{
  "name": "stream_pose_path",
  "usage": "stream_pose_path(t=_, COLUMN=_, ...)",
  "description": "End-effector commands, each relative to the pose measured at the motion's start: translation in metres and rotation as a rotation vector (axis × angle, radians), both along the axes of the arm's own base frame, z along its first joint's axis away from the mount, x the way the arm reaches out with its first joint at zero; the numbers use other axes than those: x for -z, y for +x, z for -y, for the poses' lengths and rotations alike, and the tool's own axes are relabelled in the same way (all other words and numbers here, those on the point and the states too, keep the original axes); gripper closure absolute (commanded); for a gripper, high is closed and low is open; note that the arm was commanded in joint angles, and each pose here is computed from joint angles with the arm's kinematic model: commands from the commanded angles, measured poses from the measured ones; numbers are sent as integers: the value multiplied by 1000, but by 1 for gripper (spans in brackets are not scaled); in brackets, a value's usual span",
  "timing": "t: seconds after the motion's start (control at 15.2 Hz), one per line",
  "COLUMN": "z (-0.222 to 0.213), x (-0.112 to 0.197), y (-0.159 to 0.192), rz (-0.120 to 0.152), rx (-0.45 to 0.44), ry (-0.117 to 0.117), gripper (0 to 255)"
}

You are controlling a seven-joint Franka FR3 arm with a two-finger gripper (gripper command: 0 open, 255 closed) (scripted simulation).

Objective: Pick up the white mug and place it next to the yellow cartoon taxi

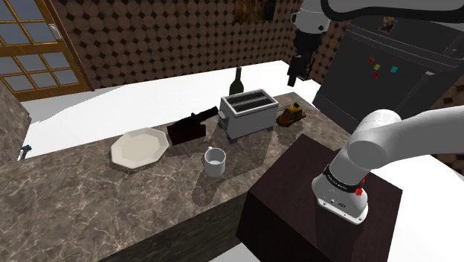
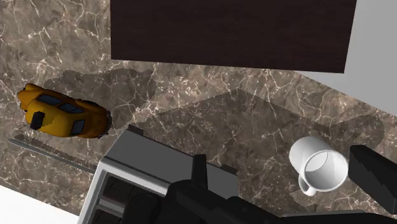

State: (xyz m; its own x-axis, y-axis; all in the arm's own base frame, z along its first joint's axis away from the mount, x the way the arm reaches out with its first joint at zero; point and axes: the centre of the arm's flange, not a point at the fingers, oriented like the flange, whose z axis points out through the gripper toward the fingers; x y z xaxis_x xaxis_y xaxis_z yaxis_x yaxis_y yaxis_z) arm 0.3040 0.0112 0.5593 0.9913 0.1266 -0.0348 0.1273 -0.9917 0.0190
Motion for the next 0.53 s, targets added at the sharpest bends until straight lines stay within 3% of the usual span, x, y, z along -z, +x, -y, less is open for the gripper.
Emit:
stream_pose_path(t=0.0, z=0, x=0, y=0, rz=0, rx=0, ry=0, gripper=0)
stream_pose_path(t=0.46, z=-54, x=69, y=33, rz=-11, rx=10, ry=-2, gripper=0)
